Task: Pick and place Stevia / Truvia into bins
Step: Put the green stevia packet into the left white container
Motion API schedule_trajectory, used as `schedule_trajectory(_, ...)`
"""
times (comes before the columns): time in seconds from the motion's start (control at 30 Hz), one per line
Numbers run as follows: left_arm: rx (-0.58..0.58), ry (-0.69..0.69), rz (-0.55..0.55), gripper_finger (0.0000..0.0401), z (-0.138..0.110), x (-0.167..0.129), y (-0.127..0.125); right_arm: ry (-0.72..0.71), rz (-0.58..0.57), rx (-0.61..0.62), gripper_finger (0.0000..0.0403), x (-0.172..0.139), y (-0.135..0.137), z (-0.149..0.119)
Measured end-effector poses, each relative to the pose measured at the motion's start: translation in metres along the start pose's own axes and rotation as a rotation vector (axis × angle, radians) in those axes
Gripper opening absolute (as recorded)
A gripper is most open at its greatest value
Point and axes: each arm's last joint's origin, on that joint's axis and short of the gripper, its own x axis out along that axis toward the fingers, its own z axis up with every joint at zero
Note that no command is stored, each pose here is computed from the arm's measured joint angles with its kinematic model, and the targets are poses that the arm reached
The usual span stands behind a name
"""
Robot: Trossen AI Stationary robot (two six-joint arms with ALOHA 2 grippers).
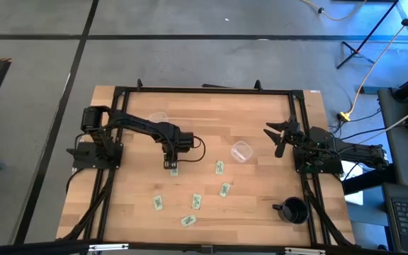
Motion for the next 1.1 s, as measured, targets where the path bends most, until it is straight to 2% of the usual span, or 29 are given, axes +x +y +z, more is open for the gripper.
schedule_trajectory(0.57,-0.009,0.067,0.017,0.0095,-0.006,-0.003,0.001,0.0,0.0,0.0,0.0152,0.0,0.0,0.0)
schedule_trajectory(0.63,-0.008,0.118,0.028,0.0093,-0.009,-0.006,0.001,0.0,0.0,0.0,0.0152,0.0,0.0,0.0)
schedule_trajectory(0.9,-0.008,0.124,0.049,0.0085,-0.005,-0.015,0.002,-0.001,0.0,0.001,0.0152,0.0,0.0,0.0)
schedule_trajectory(1.1,-0.056,0.206,0.048,0.0082,-0.007,-0.03,0.008,-0.001,0.0,0.001,0.0152,0.0,0.0,0.0)
